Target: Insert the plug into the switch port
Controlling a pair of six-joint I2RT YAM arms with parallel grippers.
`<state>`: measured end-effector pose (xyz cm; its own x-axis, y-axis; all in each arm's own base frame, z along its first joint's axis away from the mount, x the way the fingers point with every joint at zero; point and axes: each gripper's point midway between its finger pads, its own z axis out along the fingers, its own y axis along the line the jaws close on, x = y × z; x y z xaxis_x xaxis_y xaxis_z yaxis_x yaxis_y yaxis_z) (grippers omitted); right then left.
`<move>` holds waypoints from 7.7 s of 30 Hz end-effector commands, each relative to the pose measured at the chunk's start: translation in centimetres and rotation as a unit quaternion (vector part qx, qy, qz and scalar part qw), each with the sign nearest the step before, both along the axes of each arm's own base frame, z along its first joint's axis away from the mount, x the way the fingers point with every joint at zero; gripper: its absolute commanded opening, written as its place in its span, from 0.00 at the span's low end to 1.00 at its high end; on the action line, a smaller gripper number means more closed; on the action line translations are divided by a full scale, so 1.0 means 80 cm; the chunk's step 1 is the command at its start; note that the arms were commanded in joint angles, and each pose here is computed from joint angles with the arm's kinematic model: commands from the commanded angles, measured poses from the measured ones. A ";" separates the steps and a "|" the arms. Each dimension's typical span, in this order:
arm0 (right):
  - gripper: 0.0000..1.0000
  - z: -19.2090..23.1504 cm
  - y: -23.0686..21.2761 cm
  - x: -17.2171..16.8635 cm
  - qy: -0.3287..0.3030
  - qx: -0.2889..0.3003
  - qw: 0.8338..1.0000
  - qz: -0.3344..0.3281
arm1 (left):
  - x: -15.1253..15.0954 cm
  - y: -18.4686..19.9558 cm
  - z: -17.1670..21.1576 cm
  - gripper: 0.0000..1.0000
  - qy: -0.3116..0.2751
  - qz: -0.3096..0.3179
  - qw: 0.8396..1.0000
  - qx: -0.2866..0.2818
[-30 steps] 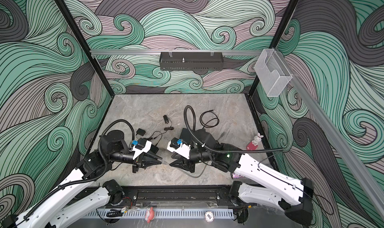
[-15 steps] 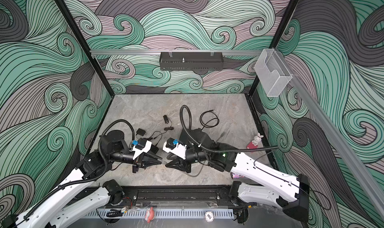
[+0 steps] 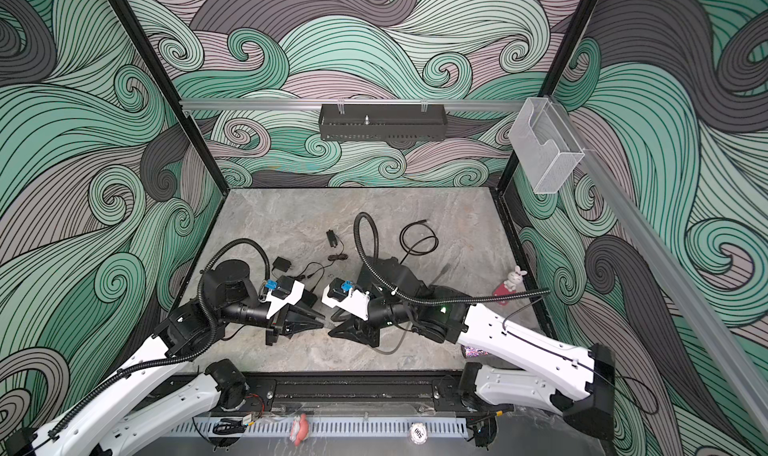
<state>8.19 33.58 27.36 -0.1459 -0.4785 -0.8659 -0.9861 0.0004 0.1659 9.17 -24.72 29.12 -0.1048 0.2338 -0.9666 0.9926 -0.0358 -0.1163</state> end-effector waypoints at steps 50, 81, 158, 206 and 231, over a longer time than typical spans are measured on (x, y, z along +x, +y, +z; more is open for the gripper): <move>0.00 -0.252 0.077 0.100 0.046 -0.252 0.956 -0.139 | 0.192 0.246 -0.245 0.54 0.355 0.696 0.623 0.030; 0.00 -0.276 0.045 0.132 0.012 -0.270 0.932 -0.243 | 0.183 0.197 -0.314 0.41 0.458 0.612 0.640 0.070; 0.00 -0.308 0.097 0.111 -0.014 -0.325 0.940 -0.100 | 0.138 0.143 -0.354 0.30 0.532 0.516 0.649 0.172; 0.00 -0.286 0.094 0.112 0.003 -0.285 0.948 -0.142 | 0.114 0.128 -0.348 0.30 0.550 0.478 0.675 0.114; 0.00 -0.255 0.118 0.132 -0.025 -0.268 0.948 -0.170 | 0.111 0.124 -0.356 0.28 0.560 0.472 0.669 0.131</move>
